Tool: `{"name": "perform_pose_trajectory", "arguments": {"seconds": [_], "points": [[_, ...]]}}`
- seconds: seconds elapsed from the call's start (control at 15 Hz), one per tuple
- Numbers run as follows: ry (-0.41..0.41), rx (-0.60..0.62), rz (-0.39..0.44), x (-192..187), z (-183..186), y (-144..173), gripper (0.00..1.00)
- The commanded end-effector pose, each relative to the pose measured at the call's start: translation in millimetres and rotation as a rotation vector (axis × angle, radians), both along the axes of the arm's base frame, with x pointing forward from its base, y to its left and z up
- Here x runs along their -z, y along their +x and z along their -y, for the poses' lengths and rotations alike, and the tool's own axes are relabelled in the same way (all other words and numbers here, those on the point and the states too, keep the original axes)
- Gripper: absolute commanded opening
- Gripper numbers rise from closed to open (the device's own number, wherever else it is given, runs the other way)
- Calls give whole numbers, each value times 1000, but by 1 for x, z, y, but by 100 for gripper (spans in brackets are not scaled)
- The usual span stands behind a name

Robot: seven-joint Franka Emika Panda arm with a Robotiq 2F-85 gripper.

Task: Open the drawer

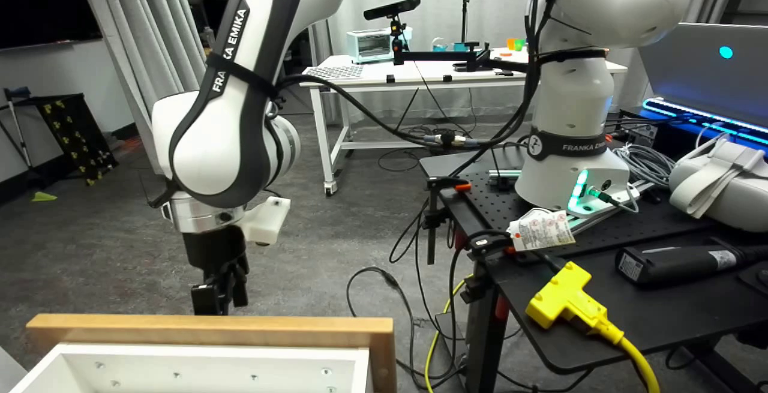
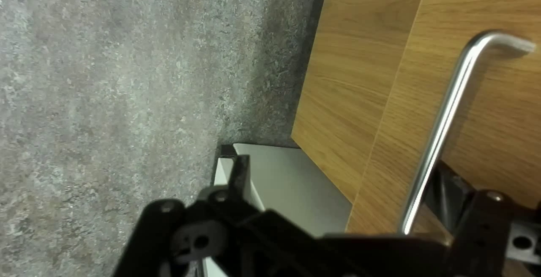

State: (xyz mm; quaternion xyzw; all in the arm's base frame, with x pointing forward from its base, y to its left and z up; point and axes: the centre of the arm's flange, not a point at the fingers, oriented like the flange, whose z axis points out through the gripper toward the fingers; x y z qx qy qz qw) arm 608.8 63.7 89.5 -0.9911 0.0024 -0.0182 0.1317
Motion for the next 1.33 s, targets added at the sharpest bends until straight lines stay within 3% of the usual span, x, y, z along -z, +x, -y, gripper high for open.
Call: {"name": "perform_pose_trajectory", "arguments": {"seconds": [0.0,0.47,1.0,1.07,1.13,1.27], "points": [[-64,19,26,-47,21,-35,100],[-49,43,129,-79,11,-55,100],[12,-87,276,-192,-48,-79,100],[21,-104,281,-199,-52,-82,95],[18,-123,279,-189,-61,-68,74],[38,-159,264,-185,-71,-65,68]]}}
